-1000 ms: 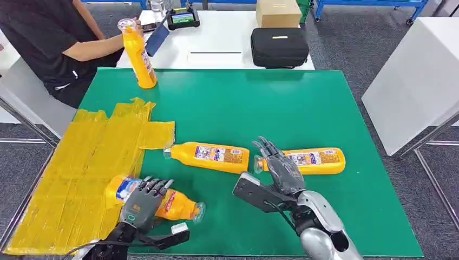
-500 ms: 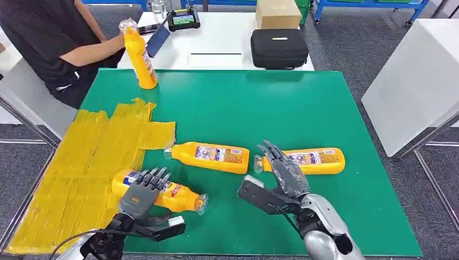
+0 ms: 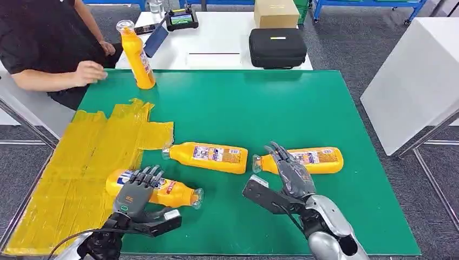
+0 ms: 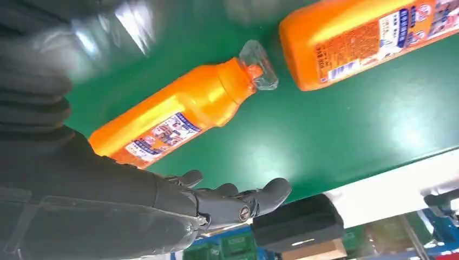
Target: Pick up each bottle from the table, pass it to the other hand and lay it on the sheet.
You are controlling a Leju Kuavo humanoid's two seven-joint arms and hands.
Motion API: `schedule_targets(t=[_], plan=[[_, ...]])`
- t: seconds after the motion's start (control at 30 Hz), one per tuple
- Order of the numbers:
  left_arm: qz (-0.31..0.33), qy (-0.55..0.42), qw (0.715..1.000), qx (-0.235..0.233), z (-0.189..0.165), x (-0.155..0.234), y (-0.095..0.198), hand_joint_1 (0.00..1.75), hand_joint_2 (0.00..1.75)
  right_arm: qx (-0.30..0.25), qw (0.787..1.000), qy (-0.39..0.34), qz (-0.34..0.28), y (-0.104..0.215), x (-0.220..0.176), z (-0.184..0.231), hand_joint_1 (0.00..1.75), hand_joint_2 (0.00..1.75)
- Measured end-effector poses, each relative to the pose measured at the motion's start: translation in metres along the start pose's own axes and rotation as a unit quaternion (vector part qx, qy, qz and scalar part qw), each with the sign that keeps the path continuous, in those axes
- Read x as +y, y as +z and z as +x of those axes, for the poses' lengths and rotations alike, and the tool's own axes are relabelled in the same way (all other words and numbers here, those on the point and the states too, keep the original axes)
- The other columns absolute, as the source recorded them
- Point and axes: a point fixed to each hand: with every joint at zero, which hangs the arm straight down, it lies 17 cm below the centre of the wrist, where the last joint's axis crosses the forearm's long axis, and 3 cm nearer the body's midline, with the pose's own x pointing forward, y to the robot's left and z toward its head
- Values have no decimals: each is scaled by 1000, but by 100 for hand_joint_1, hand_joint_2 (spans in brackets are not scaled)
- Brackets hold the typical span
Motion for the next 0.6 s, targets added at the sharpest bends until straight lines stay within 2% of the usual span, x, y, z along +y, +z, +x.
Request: schedule_targets(t=[0.1, 0.2, 0.27, 0.3, 0.33, 0.37, 0.47, 0.6], plan=[[72, 85, 993, 32, -19, 38, 0, 0, 0, 7, 1000, 8, 2, 3, 1, -9, 0, 175], [128, 151, 980, 30, -24, 70, 4, 0, 0, 12, 1000, 16, 0, 4, -2, -15, 0, 175], [209, 259, 943, 11, -24, 114, 23, 0, 0, 17, 1000, 26, -2, 8, -2, -24, 0, 175], [247, 292, 924, 6, -29, 134, 30, 0, 0, 19, 999, 32, -3, 10, -2, -28, 0, 0], [305, 326, 895, 1, -40, 166, 41, 0, 0, 20, 999, 41, -8, 13, -6, -35, 0, 0], [330, 342, 880, 0, -45, 179, 52, 0, 0, 19, 999, 48, -14, 17, -10, -38, 0, 175], [369, 368, 853, -17, -43, 202, 88, 0, 0, 16, 997, 65, -34, 39, -28, -46, 0, 175], [418, 405, 813, -17, -58, 227, 122, 0, 0, 41, 992, 110, -52, 80, -55, -74, 0, 175]])
